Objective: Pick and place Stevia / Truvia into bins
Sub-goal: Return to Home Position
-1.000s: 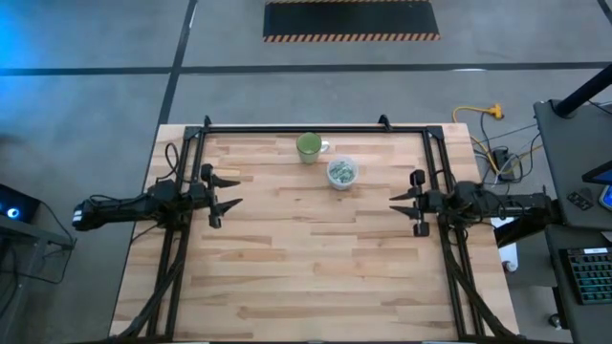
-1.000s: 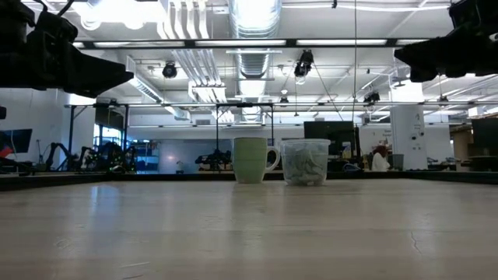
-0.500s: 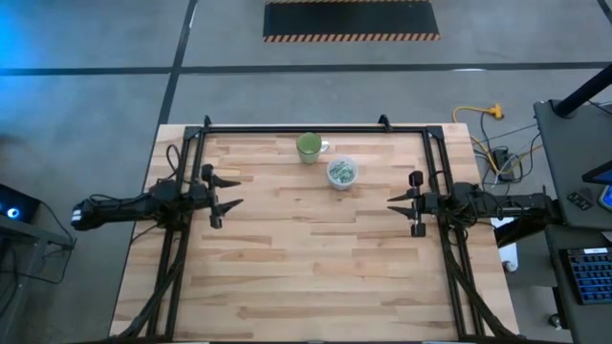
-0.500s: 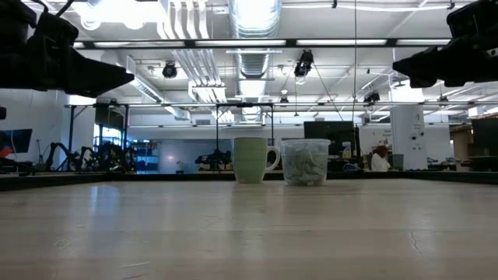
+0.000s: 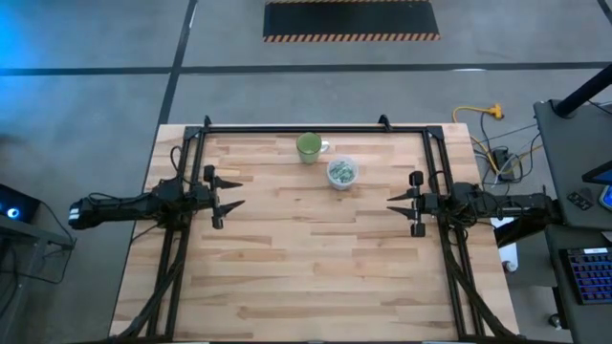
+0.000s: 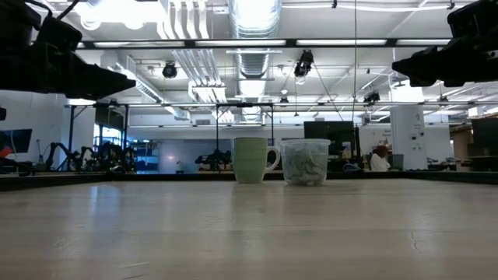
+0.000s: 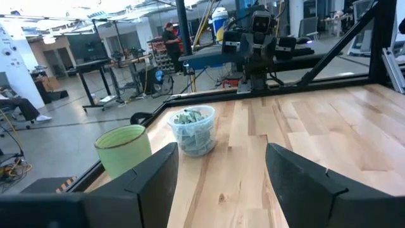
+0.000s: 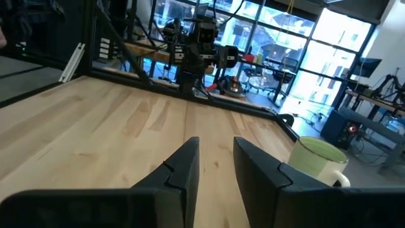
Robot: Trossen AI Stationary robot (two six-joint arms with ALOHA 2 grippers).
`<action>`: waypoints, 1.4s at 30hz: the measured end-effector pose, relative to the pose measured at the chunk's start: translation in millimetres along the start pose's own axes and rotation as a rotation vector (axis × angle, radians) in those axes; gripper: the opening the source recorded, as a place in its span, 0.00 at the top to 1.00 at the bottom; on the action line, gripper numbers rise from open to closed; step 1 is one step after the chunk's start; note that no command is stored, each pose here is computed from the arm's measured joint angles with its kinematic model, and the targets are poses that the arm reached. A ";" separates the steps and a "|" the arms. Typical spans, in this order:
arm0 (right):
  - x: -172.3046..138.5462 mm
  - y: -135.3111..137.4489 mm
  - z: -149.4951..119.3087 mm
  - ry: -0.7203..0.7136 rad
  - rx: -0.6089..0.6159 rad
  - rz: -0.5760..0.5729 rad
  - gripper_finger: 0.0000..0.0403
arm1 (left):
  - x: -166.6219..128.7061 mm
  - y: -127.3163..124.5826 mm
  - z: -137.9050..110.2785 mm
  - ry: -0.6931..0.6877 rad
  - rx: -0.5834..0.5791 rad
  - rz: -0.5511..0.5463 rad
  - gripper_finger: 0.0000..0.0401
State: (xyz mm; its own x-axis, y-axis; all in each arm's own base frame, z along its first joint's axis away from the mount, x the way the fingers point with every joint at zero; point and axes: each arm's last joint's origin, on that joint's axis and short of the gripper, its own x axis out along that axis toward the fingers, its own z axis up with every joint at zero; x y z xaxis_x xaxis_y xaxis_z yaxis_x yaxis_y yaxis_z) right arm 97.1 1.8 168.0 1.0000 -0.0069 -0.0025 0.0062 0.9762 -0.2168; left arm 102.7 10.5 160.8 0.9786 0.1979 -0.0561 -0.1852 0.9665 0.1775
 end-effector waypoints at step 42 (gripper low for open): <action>0.0 0.0 0.1 0.000 0.006 0.000 0.83 | 5.3 -1.8 -6.9 0.085 -0.045 -0.009 0.45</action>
State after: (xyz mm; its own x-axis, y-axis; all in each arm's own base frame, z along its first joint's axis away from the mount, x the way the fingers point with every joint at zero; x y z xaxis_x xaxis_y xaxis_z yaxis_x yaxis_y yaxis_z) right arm 97.2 1.9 168.1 1.0000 -0.0065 -0.0021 0.0059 0.9776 -0.2106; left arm 107.6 10.9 153.4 0.9695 0.2001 -0.1415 -0.1819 0.9744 0.1320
